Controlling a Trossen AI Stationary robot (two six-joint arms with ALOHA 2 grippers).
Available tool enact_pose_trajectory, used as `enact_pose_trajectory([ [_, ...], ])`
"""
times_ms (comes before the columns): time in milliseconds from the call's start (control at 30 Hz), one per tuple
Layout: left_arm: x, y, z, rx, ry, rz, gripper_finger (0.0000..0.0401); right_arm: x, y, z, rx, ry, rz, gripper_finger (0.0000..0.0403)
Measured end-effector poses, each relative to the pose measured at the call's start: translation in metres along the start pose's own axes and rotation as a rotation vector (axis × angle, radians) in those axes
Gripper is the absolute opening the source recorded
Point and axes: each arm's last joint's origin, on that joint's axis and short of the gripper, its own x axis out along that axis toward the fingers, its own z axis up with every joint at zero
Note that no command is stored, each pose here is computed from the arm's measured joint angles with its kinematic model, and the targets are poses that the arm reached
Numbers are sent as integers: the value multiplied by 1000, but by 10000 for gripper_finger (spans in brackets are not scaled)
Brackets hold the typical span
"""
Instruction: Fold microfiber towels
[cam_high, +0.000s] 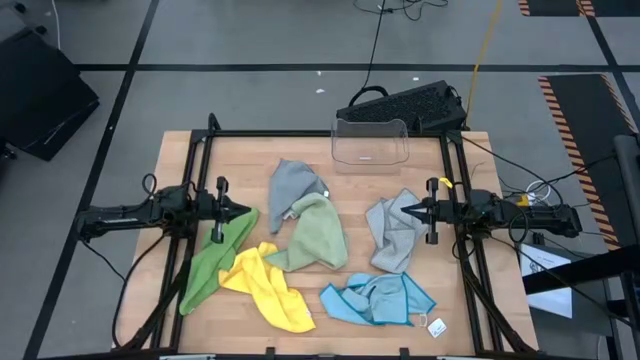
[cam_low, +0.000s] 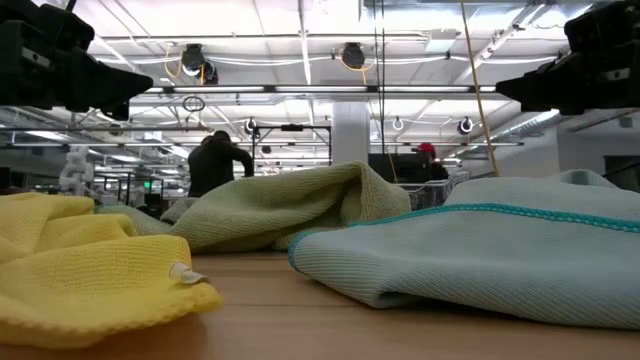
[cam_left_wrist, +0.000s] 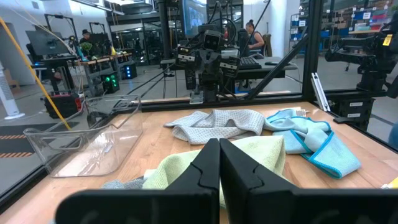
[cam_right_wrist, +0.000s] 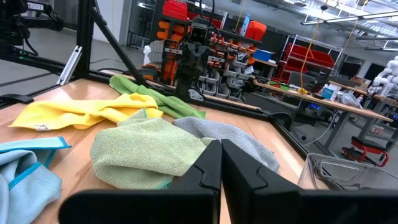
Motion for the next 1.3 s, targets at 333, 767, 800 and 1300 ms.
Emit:
enact_pose_trajectory([
  [333,0,0,0,0,0,0,6,0,0,0,0,0,0,0],
  [767,0,0,0,0,0,0,6,0,0,1,-12,-6,-6,0],
  [800,0,0,0,0,0,0,6,0,-1,1,-19,-13,-9,0],
  [1300,0,0,0,0,0,0,6,-2,-4,17,109,-171,-36,0],
])
